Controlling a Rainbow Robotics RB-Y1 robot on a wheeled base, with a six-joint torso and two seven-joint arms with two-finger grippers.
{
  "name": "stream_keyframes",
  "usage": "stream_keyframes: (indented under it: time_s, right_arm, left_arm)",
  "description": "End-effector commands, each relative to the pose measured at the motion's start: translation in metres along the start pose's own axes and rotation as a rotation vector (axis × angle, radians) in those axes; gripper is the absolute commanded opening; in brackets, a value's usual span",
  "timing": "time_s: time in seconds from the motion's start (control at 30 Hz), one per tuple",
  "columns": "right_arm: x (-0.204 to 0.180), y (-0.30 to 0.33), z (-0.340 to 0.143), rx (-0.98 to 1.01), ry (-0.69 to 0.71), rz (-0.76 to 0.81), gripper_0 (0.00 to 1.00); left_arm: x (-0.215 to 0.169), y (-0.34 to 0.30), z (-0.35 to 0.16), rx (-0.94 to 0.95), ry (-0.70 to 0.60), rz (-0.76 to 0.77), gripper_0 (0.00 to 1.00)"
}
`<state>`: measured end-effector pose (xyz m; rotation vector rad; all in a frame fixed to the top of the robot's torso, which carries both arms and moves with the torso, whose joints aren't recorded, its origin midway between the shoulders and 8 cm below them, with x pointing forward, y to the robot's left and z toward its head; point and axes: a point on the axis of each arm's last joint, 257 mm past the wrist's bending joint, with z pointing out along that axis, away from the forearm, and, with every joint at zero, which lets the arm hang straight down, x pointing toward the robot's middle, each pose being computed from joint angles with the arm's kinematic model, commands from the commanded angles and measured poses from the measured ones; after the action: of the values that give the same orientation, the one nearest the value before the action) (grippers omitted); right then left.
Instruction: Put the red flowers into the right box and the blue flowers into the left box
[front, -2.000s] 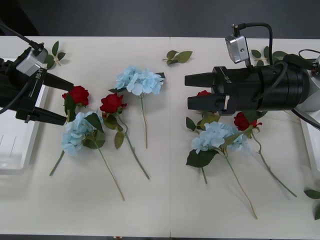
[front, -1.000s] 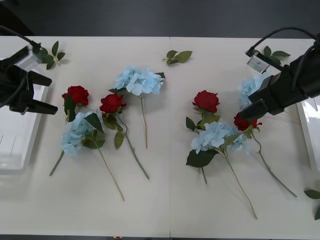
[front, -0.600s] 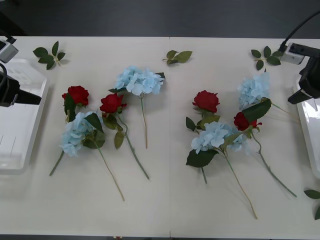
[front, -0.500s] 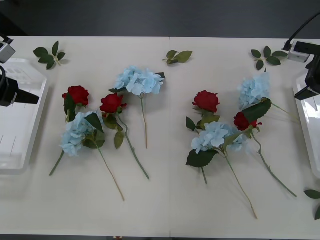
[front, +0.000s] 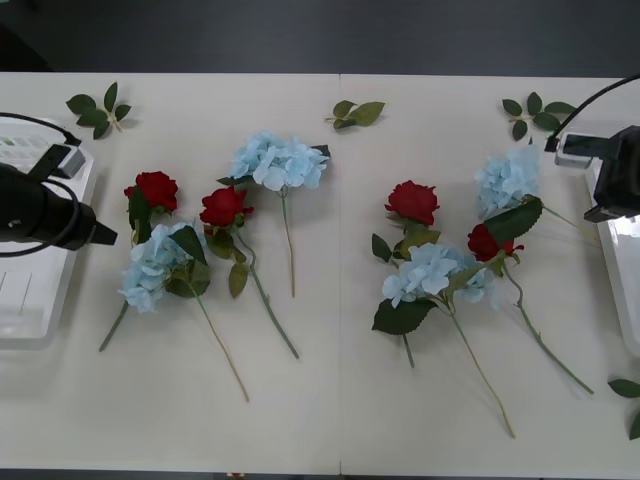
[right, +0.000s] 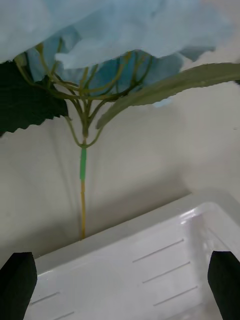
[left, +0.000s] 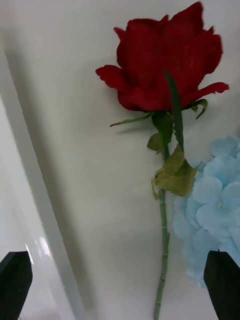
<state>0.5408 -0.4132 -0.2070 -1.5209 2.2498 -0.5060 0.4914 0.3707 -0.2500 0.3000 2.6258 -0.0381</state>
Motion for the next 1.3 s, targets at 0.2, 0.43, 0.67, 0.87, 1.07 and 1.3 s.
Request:
stream_keyframes:
  time_s: [0.2,0.43,0.67,0.87,1.07,1.3]
  right_arm:
    - [-0.039,-0.008,0.020,0.028,-0.051,0.002,1.00]
    - [-0.040,-0.008,0.034,0.042,-0.038,0.004,1.00]
    - [-0.029,-0.013,0.048,0.060,-0.006,0.023,1.00]
    - [-0.025,-0.008,0.060,0.055,0.011,0.041,1.00]
    - [-0.024,0.002,0.072,0.031,0.017,0.065,1.00]
    - [-0.020,0.012,0.080,0.005,0.025,0.083,0.82]
  left_arm:
    - [-0.034,0.012,-0.008,-0.129,-0.053,-0.039,1.00]
    - [-0.045,0.012,0.000,-0.202,-0.078,-0.004,1.00]
    - [-0.048,-0.005,0.015,-0.217,-0.066,0.029,1.00]
    - [-0.048,-0.014,0.029,-0.216,-0.042,0.049,1.00]
    - [-0.043,-0.020,0.041,-0.205,-0.025,0.046,1.00]
    - [-0.035,-0.020,0.051,-0.198,-0.002,0.033,1.00]
